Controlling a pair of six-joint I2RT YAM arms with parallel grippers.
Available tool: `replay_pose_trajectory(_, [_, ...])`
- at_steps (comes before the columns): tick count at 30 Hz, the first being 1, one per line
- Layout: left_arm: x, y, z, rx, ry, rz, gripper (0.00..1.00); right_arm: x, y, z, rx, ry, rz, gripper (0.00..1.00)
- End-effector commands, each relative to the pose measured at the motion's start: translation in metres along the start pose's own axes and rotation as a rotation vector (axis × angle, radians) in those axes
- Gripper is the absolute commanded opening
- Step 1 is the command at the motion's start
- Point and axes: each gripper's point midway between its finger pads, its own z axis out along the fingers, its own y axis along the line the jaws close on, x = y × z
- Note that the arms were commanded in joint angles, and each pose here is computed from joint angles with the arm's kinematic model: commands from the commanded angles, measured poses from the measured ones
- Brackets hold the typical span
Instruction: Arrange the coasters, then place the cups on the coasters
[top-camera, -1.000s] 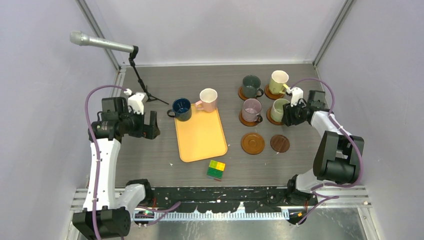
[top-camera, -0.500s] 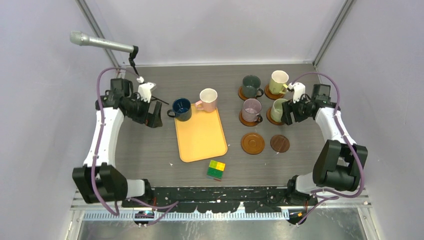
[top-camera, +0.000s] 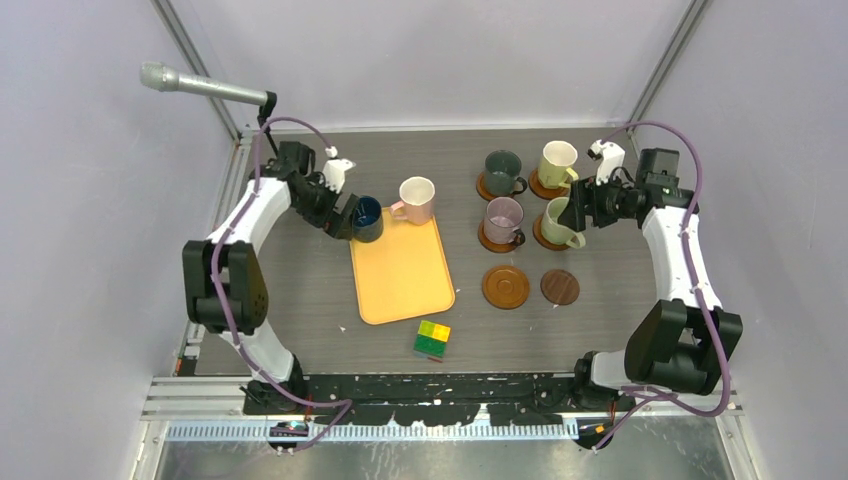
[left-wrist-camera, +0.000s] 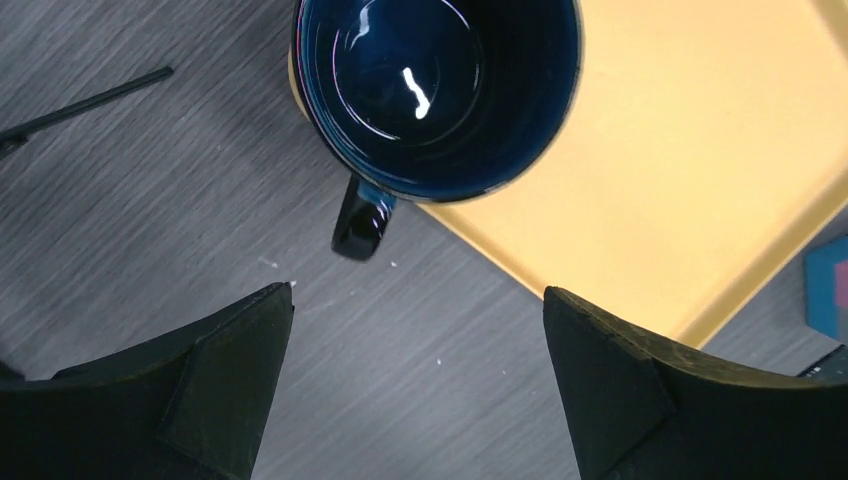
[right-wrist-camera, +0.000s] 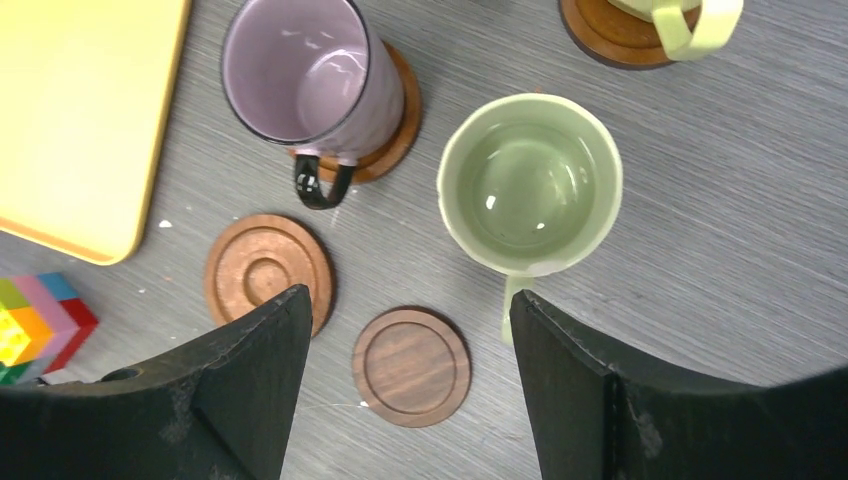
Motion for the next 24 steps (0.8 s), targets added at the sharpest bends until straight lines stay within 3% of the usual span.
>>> replay_pose_trajectory(1, [-0.024,0.016,0.017,-0.029,-0.051,0.095,0.98,-0.027,0.025,-0.019,-0.064,-0.077,0.036,0.77])
replay_pose_trajectory(6, [-0.015,0.0,0.036,0.001,-0.002,0.114,0.92,-0.034,0.034,-0.021,-0.083,-0.085,0.035,0.78])
replay_pose_trajectory(17, [0.003,-0.081,0.045,0.08,0.061,0.214,0.84,-0.046,0.065,0.01,-0.059,-0.047,0.007,0.77])
replay_pose_trajectory(24, [-0.009,-0.128,0.033,0.138,0.019,0.217,0.9,-0.056,0.105,0.042,-0.09,-0.013,-0.031,0.76])
